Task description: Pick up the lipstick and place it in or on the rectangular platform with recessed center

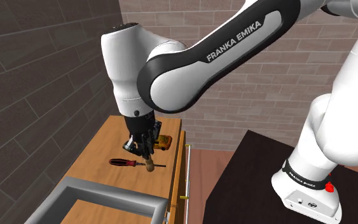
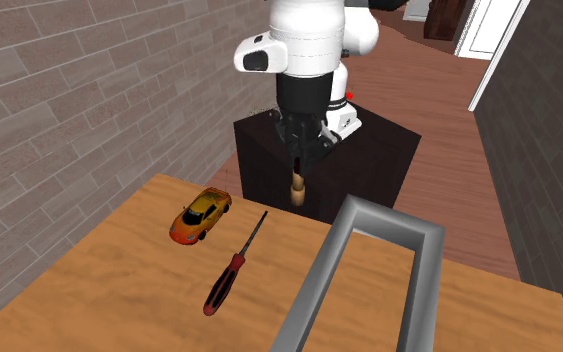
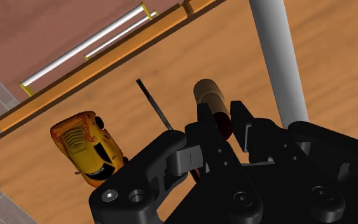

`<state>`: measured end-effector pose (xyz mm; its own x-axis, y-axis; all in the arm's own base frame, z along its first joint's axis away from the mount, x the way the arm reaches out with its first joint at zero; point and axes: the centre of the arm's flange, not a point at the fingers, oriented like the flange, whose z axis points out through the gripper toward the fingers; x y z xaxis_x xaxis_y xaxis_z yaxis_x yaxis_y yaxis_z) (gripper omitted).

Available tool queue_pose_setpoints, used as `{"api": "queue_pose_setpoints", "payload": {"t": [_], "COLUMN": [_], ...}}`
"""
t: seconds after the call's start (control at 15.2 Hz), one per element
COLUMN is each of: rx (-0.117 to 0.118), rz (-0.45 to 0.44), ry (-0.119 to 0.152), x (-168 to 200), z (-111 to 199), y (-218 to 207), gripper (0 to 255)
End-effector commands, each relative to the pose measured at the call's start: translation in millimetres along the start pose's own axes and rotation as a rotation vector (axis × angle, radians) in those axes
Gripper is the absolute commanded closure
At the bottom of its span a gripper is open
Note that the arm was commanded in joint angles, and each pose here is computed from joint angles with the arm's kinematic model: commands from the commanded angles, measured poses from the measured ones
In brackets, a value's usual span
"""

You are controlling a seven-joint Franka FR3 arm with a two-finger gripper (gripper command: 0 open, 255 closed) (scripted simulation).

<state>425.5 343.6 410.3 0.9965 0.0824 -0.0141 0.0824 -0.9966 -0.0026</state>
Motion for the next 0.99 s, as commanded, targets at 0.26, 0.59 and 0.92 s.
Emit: {"api": "queue_pose_setpoints", "payload": {"t": [0.26,0.59,0.92], "rx": [0.0,0.0,0.0], "rz": [0.0,0.0,0.0], "ry": [0.0,0.0,0.0], "x": [0,0,9], "z": [-32,-59,-70], "y": [0,0,-51], "gripper": [255,255,255]}}
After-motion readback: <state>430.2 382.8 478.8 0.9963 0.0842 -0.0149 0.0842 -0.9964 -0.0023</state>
